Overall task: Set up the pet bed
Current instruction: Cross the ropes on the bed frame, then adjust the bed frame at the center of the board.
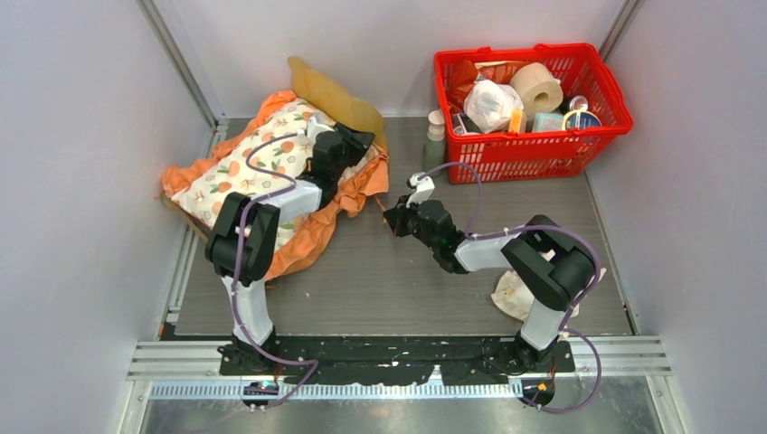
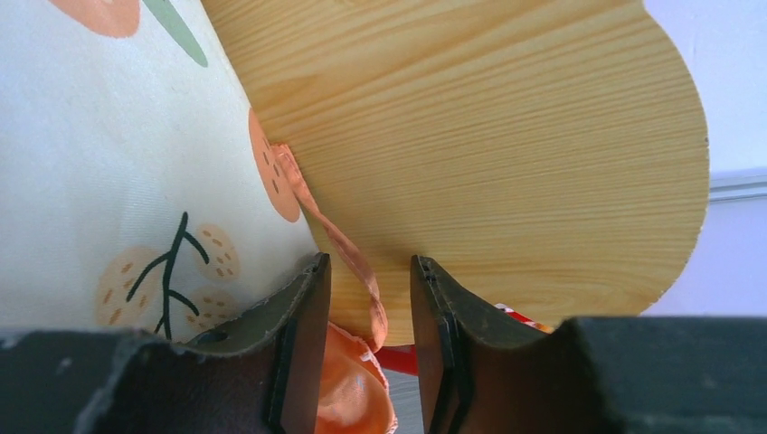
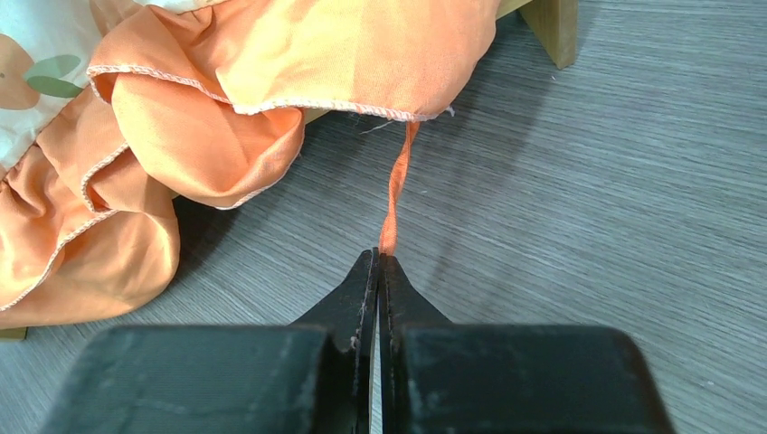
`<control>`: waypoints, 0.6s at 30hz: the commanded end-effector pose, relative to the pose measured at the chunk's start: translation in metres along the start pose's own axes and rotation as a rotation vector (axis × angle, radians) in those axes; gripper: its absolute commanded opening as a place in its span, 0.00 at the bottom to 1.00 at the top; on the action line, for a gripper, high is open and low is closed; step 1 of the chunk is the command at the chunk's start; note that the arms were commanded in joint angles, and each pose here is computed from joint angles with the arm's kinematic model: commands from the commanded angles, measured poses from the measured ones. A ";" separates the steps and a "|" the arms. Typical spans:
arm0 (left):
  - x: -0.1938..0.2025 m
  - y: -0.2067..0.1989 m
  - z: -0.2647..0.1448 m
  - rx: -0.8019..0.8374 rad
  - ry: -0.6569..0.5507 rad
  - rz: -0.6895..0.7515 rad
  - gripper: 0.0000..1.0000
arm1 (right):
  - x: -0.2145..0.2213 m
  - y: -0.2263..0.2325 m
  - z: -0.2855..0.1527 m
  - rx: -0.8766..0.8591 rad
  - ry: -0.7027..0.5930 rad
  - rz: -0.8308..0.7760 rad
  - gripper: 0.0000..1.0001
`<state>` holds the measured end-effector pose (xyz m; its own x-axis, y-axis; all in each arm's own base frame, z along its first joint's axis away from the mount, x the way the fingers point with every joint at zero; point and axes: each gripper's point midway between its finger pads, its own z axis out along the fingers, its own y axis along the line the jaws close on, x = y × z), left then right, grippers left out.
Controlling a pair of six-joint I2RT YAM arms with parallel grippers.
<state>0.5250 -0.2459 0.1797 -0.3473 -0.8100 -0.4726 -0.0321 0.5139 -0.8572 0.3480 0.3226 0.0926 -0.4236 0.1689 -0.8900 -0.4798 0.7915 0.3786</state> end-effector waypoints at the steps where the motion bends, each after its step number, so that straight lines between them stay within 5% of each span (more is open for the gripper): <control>1: -0.005 -0.023 0.005 0.101 -0.057 -0.096 0.40 | -0.033 0.012 -0.003 -0.033 -0.097 0.000 0.05; 9: -0.001 -0.027 0.008 0.131 -0.096 -0.115 0.25 | -0.032 0.009 -0.007 -0.025 -0.107 -0.003 0.05; 13: -0.005 -0.030 0.006 0.167 -0.144 -0.127 0.00 | -0.034 0.008 -0.009 -0.023 -0.111 -0.009 0.05; 18: -0.017 -0.040 -0.015 0.181 -0.167 -0.007 0.00 | -0.040 0.003 -0.019 0.004 -0.137 -0.005 0.05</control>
<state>0.5273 -0.2566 0.1820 -0.2626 -0.8736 -0.4097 0.0293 0.4172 -0.9083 0.3471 0.3149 0.0969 -0.3998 0.1804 -0.8987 -0.4722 0.7998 0.3706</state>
